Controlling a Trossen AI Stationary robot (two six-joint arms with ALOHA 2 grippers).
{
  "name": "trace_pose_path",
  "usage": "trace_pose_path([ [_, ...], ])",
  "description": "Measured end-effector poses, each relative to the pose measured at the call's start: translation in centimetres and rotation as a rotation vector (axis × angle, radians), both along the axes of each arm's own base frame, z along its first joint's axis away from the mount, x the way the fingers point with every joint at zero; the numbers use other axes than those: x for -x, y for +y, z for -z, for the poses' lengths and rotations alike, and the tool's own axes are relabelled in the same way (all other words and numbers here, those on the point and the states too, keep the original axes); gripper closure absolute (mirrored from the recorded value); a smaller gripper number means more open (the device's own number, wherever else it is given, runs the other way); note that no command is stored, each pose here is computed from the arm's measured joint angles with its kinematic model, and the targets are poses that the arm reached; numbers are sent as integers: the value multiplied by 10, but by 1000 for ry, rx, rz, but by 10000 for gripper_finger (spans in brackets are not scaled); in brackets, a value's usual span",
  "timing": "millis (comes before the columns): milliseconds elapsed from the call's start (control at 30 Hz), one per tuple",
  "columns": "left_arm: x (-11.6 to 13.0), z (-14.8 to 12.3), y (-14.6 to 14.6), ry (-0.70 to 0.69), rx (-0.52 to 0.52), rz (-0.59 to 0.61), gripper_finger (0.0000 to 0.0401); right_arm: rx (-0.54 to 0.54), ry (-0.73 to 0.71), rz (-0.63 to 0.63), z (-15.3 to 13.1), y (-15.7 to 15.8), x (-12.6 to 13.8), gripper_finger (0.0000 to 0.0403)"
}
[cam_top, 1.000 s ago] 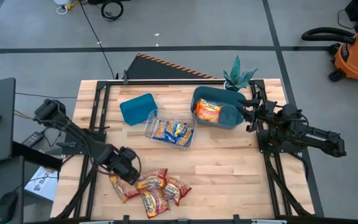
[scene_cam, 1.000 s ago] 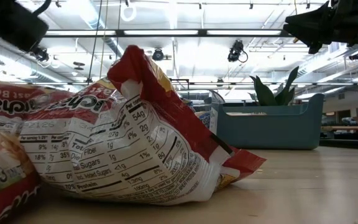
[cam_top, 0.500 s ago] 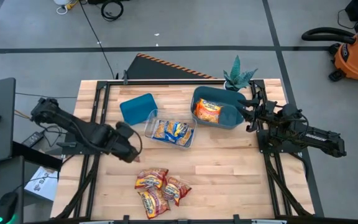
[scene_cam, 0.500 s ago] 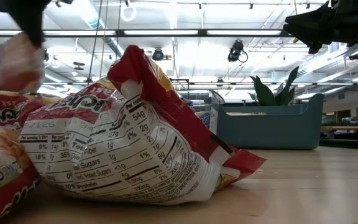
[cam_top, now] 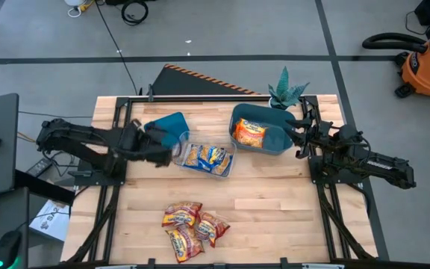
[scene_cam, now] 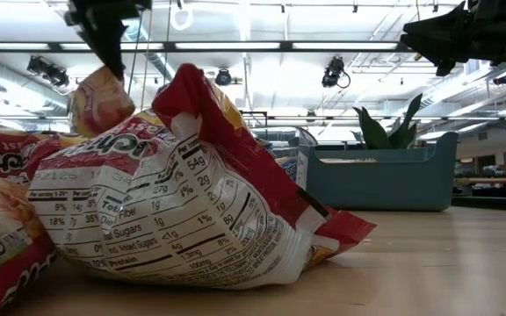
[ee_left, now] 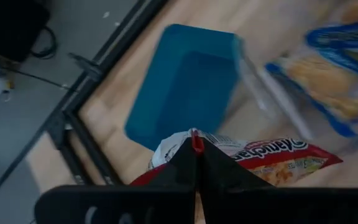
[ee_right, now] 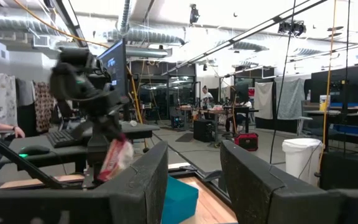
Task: Sort Maruchan noodles
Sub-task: Put the red noodle pack into the left small blue bin
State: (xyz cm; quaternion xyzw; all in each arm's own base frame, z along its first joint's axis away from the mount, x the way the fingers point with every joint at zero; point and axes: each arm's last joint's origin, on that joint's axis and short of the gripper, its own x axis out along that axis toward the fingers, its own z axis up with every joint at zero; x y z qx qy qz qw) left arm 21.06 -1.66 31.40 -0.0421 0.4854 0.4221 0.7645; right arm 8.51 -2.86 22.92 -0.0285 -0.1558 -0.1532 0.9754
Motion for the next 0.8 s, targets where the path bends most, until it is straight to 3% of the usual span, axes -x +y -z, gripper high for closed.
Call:
trace_pose_path([
  [500, -16, -5, 85, 97, -157, 9, 393, 0, 0, 0, 0, 0, 0, 250],
  [800, -8, 33, 107, 219, -44, 74, 392, 0, 0, 0, 0, 0, 0, 250],
])
